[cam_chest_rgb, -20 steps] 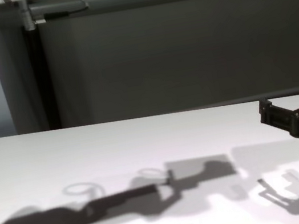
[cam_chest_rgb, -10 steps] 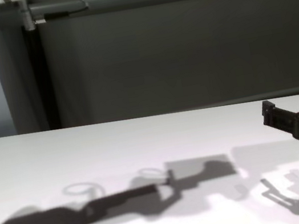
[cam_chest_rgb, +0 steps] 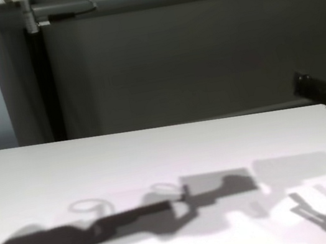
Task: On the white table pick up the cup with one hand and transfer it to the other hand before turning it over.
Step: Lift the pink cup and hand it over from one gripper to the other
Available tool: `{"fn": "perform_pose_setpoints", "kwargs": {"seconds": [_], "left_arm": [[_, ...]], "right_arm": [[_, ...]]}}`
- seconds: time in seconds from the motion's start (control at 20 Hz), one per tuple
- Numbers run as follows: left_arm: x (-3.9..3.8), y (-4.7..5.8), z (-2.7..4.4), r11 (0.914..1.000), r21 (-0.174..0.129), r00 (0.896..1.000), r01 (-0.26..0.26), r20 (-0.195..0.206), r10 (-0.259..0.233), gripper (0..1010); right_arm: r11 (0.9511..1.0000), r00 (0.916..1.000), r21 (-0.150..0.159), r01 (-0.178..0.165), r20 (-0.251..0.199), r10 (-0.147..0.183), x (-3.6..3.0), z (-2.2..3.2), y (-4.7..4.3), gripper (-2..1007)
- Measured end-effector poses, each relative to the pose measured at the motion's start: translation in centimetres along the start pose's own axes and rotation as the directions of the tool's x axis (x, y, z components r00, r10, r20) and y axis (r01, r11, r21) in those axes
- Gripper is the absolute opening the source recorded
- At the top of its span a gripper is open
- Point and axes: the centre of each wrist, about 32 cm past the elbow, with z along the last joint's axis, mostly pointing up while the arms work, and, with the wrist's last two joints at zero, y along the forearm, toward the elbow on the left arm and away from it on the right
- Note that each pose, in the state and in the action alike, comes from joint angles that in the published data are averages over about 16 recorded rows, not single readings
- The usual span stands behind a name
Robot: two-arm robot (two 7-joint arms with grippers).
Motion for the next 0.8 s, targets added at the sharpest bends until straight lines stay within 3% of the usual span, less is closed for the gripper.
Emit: {"fn": "perform_pose_setpoints", "kwargs": {"seconds": [0.2,0.4,0.6,0.8], "left_arm": [[0.00,0.0,0.00,1.0000,0.000,1.000,0.000,0.000,0.000,50],[0.00,0.0,0.00,1.0000,0.000,1.000,0.000,0.000,0.000,50],[0.00,0.0,0.00,1.0000,0.000,1.000,0.000,0.000,0.000,50],[0.00,0.0,0.00,1.0000,0.000,1.000,0.000,0.000,0.000,50]], "right_arm": [[0.9992,0.9976,0.039,-0.008,-0.069,0.011,0.27,0.67,0.12,1000],[0.9969,0.9894,0.076,-0.019,-0.142,0.030,0.65,1.17,0.30,1000],[0.9935,0.9752,0.110,-0.030,-0.215,0.053,1.11,1.46,0.52,1001],[0.9894,0.9544,0.138,-0.046,-0.286,0.084,1.60,1.57,0.82,1001]]}}
